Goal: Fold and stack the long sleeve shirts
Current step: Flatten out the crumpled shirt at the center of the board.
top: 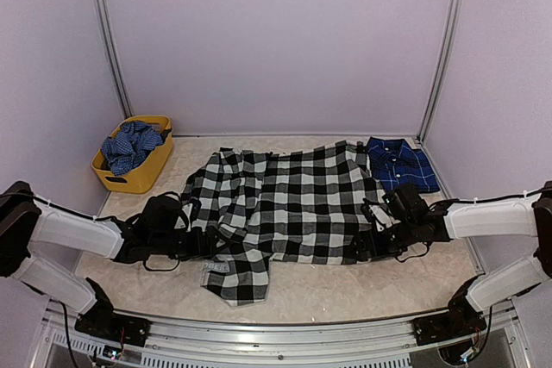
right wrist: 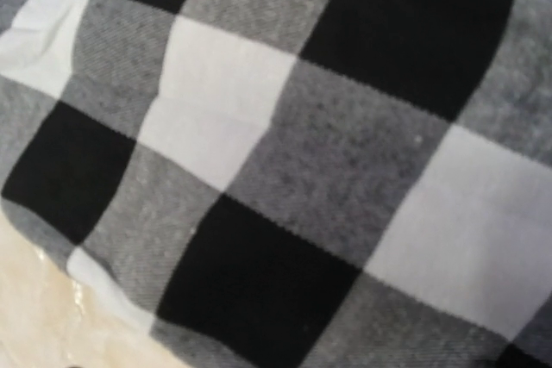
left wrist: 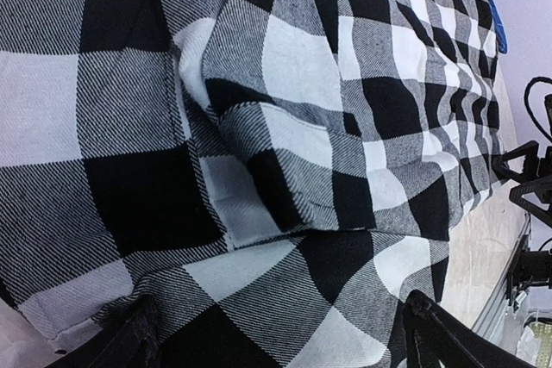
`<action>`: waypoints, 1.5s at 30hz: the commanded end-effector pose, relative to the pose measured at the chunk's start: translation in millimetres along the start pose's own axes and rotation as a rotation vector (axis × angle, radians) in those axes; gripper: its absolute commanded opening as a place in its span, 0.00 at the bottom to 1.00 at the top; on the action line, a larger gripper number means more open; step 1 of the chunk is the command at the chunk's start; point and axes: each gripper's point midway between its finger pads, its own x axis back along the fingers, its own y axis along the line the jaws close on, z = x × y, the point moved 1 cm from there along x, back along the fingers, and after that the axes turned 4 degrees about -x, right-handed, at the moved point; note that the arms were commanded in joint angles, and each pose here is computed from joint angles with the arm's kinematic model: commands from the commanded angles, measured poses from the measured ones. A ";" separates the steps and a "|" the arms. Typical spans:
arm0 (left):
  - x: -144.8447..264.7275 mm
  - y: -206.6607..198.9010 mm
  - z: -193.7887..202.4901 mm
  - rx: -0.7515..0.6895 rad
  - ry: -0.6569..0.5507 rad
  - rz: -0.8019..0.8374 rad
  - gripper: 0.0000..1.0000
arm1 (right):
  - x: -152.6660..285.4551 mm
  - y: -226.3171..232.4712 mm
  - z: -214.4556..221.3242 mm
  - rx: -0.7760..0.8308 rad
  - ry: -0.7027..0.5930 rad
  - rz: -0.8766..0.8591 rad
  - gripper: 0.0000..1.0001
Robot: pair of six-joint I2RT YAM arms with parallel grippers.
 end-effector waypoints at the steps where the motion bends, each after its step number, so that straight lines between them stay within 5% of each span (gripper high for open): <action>1: -4.5 14.6 7.7 0.010 0.027 -0.073 0.92 | -7.9 -14.1 10.7 -0.033 0.038 0.069 0.94; 11: 19.2 39.2 21.1 0.017 0.043 -0.195 0.92 | 1.1 -28.2 5.9 -0.035 0.035 0.179 0.95; 25: 35.7 -18.9 -28.5 -0.042 -0.095 -0.006 0.91 | 3.8 -1.8 10.6 0.030 0.050 0.082 0.94; 41: -20.6 -1.1 -51.7 -0.024 -0.017 -0.125 0.57 | 10.6 -0.2 6.8 0.043 0.028 0.087 0.94; 45: -31.2 -12.9 -51.0 -0.016 0.004 -0.039 0.39 | 9.7 -0.9 8.0 0.042 0.032 0.088 0.94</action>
